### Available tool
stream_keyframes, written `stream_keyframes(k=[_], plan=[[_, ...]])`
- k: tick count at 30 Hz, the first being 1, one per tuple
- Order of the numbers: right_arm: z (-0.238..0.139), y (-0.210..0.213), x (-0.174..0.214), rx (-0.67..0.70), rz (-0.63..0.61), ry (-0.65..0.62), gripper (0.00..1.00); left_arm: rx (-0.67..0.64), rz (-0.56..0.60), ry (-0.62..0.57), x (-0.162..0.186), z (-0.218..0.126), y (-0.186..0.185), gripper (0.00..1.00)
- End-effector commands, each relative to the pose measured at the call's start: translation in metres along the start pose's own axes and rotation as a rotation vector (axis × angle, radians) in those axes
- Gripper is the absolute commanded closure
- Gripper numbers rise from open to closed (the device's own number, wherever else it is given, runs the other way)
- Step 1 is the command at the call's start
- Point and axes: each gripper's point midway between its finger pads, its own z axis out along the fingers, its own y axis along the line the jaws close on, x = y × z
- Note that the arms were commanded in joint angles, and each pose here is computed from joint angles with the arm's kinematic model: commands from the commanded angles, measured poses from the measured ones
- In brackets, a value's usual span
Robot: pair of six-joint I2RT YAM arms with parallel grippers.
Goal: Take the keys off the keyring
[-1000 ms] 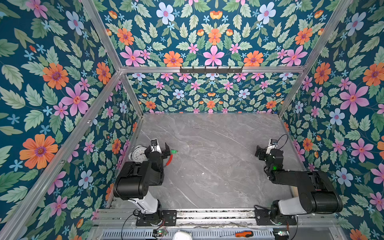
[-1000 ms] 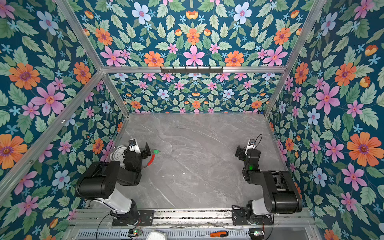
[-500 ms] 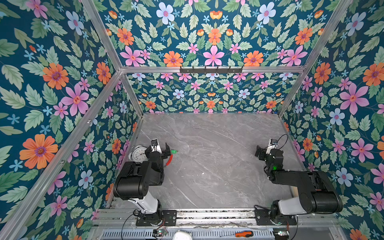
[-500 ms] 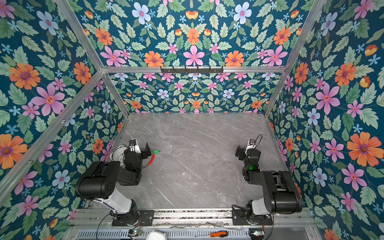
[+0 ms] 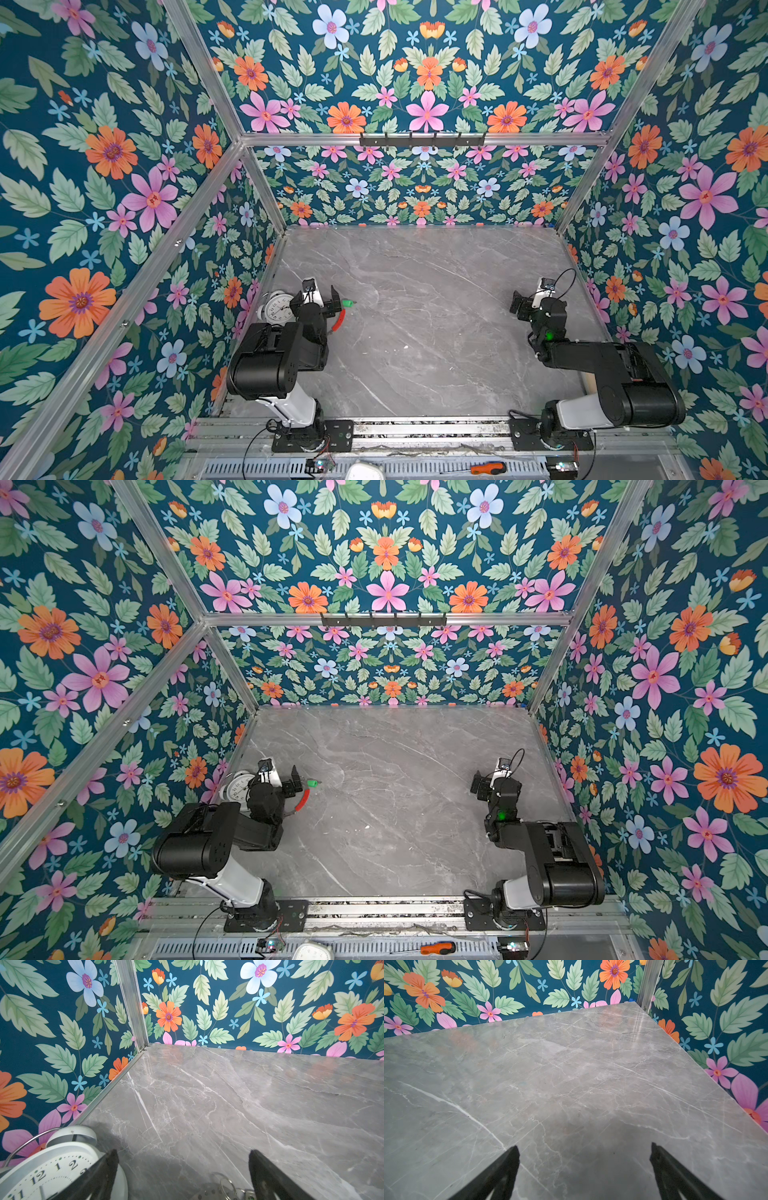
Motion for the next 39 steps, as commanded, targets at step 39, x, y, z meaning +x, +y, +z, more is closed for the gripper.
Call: stream_keyframes(k=[39], plan=[[-0.017, 0.001, -0.029, 0.045, -0.014, -0.027, 0.01, -0.059, -0.025, -0.073, -0.033, -0.019, 0.014, 0.0]])
